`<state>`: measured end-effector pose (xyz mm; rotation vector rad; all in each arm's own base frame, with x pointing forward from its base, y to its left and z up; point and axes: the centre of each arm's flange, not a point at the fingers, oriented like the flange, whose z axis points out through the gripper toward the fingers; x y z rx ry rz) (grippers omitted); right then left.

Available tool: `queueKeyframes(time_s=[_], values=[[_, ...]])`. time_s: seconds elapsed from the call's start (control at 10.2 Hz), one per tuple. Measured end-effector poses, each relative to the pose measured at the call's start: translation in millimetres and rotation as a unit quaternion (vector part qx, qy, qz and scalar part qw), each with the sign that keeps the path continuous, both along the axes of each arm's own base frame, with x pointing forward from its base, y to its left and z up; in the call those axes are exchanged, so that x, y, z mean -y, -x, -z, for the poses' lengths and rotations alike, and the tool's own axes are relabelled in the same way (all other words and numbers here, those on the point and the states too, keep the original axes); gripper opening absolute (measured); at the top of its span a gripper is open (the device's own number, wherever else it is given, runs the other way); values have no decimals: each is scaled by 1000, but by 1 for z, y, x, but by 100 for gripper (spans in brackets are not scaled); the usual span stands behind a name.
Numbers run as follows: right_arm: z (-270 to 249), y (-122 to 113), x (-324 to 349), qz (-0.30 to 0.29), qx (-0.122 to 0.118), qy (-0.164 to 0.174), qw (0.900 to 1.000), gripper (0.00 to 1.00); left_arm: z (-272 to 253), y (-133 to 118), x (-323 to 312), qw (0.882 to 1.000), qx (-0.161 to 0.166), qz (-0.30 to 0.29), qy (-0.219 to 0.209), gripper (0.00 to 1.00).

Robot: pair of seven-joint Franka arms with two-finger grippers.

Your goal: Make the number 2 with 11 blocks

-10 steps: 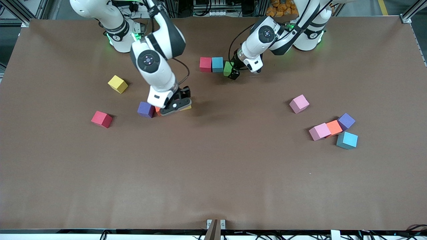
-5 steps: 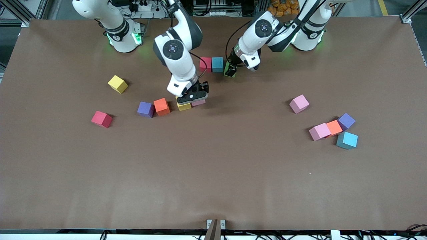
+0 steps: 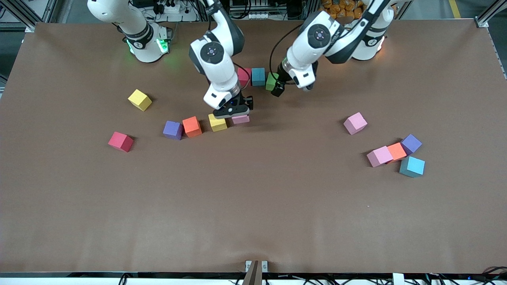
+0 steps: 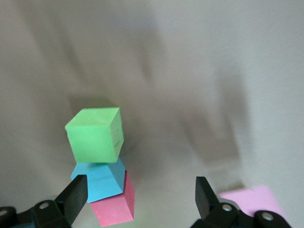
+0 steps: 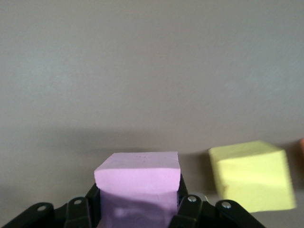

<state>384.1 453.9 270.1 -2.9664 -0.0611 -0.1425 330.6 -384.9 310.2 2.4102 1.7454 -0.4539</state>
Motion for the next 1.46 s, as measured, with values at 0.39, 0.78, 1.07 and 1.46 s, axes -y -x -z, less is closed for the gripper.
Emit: queueKeyframes(time_s=[0.39,0.78,1.07,1.46], values=[[38,57,-54,21,10,1,1000,59,-13,-61,-63,987,52,153,-16,100],[53,72,-101,6,10,2,1000,59,-27,-134,-172,955,49,293,3,100],[58,80,-120,4,-2,9,1000,59,-18,-143,-197,929,51,366,16,100],[63,97,-126,7,-28,25,999,59,26,-156,-256,899,13,437,-29,100]])
